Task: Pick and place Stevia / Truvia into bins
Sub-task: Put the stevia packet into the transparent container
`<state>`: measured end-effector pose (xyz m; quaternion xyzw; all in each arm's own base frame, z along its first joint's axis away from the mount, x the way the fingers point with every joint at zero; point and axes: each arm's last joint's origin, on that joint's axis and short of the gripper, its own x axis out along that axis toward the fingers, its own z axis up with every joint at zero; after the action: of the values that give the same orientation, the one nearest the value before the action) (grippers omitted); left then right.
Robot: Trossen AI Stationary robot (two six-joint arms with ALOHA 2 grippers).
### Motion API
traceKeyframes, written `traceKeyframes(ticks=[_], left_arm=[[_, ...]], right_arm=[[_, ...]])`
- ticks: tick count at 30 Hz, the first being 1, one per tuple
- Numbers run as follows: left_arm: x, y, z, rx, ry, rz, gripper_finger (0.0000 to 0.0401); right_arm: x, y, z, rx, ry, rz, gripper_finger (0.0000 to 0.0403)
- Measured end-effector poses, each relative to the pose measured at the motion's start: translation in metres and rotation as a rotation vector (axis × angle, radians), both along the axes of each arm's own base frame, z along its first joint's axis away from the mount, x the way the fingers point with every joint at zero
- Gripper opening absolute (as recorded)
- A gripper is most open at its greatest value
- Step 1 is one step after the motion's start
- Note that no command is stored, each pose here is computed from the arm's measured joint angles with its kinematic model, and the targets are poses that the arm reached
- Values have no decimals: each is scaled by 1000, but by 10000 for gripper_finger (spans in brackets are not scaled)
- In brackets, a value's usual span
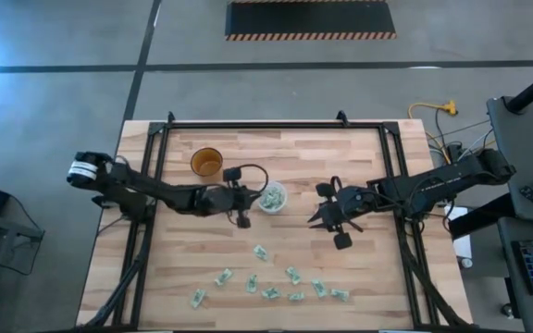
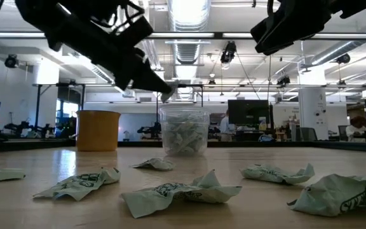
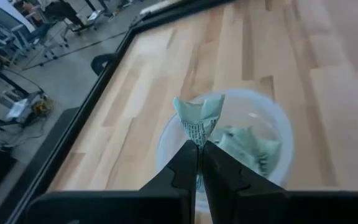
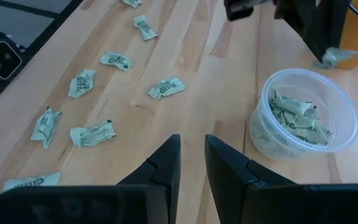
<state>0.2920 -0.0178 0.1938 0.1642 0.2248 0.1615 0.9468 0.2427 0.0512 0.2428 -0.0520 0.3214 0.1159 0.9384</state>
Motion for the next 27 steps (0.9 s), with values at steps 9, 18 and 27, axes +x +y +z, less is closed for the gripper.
traceKeyframes(ticks=[9,18,27], left_arm=[[17,9,-2,26,31,0,6],[20,12,0,39,31,-13,84],[14,10,9,36,30,-11,206]], right_arm=[[-2,0,-7,45,29,-40,63],[-7,-1,-19,99,79,-94,63],[-16,12,-33,166,147,-77,63]])
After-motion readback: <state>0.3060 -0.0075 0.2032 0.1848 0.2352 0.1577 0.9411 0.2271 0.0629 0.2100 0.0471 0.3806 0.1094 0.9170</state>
